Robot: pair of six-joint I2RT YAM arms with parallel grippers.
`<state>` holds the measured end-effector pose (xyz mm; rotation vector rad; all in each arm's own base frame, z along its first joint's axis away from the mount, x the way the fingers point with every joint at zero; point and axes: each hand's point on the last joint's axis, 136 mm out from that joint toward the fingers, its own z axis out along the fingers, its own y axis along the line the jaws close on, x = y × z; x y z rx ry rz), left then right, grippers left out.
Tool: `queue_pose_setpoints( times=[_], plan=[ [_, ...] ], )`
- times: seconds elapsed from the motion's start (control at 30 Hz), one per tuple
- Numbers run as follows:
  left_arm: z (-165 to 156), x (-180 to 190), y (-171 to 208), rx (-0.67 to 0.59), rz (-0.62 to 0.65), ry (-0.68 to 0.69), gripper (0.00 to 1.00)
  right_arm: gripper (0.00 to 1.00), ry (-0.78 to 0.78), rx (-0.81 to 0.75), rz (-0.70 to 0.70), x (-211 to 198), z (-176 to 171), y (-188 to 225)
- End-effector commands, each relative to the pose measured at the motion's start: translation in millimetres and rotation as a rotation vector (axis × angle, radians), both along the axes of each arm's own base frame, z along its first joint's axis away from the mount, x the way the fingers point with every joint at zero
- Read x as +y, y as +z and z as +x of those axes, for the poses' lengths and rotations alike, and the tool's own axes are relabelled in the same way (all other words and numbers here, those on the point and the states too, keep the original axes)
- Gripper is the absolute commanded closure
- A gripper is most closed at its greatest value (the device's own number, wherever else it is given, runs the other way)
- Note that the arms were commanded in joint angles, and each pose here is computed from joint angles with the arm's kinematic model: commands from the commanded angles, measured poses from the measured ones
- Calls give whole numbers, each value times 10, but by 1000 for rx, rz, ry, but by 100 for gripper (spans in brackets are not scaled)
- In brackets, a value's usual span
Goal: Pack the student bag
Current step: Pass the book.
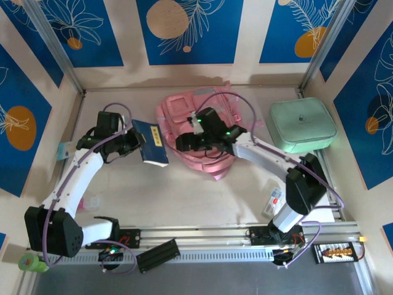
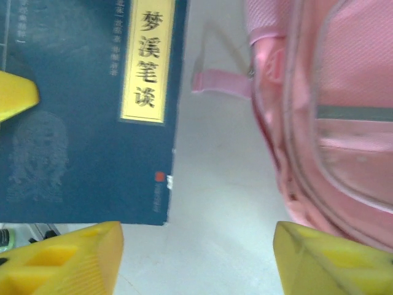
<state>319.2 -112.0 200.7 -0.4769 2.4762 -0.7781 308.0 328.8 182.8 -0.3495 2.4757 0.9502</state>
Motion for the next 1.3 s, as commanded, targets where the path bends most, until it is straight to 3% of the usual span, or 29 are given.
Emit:
queue_pose_setpoints(
  times=[0.0,0.3,0.5,0.77,0.93,1.27],
  plan=[
    [148,-174,332,-86,-101,-18,100,28,-52,49,129,-152,34,44],
    [812,-842,967,-339,-473,63,100,20,-184,183,457,-637,174,309],
    [1110,-1350,1096,-380,-696,70,100,16,-187,226,636,-799,198,482],
    [1147,-1743,926,-351,-739,64,100,14,-263,262,763,-962,314,619],
    [1126,-1875,1031,-389,-818,102,100,14,-348,348,852,-982,478,612],
    [1033,-2056,873,-331,-813,104,100,19,-419,337,942,-995,780,663]
  ],
)
